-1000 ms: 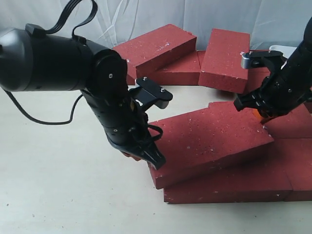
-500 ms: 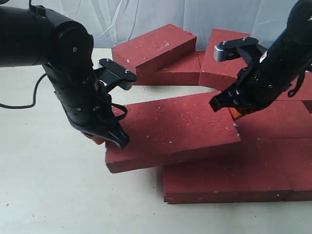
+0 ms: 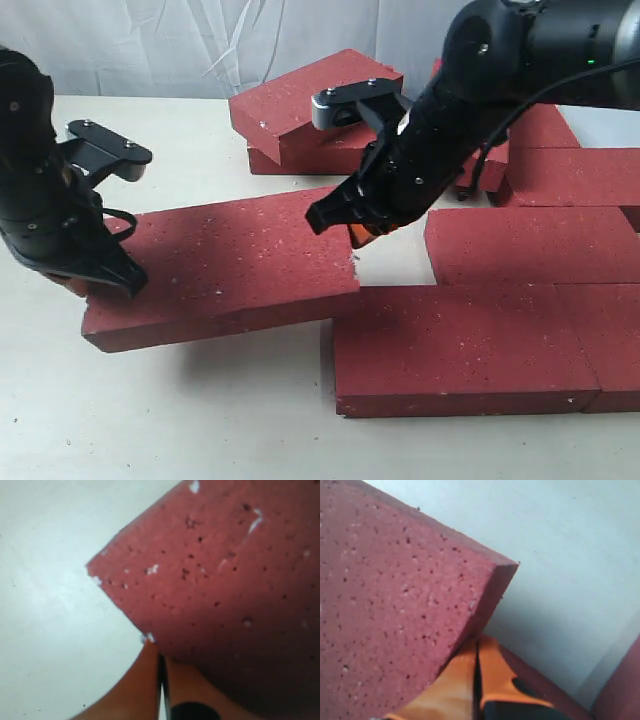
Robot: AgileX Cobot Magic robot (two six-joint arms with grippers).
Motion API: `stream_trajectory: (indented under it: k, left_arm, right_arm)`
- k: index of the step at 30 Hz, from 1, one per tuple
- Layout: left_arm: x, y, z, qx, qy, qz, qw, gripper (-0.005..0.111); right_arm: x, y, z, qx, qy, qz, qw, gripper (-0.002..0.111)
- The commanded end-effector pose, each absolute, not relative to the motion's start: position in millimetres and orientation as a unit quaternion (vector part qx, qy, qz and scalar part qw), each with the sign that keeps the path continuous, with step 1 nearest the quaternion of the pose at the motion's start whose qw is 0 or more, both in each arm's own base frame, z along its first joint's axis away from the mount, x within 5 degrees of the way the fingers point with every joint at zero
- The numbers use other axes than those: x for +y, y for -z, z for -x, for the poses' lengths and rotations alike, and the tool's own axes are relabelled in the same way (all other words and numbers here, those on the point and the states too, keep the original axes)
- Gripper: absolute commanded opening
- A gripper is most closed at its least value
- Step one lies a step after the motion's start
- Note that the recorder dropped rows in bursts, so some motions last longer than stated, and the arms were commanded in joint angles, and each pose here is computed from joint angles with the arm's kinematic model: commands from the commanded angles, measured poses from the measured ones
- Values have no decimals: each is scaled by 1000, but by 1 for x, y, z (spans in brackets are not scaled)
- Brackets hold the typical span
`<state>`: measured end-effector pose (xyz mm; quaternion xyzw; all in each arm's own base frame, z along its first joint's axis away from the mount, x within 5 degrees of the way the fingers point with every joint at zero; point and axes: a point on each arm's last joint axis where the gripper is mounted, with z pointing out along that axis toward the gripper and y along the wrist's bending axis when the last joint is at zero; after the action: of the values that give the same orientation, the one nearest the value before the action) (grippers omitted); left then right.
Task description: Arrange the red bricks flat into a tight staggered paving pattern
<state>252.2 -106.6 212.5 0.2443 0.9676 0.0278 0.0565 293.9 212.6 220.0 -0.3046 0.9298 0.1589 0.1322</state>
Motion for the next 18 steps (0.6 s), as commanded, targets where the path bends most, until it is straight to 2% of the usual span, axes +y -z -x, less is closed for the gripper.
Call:
stream_trajectory:
  k: [1,6,13,18]
  left_arm:
    - [-104,-218,-265,973,22,-194,124,0]
    - [-82,-218,-278,977,17,-154,147,0]
    - [-70,-215,-289,978,29,-115,173,0]
    - [-72,-186,-298,984,25,-115,137,0]
  right_arm:
    - [252,-214,-299,923,-210,295,134,-1]
    - [267,-194,-311,925,-214,285,128,-1]
    - [272,-173,-322,928,-209,270,146,-1]
    - [275,-165,-329,927,-206,260,174,-1]
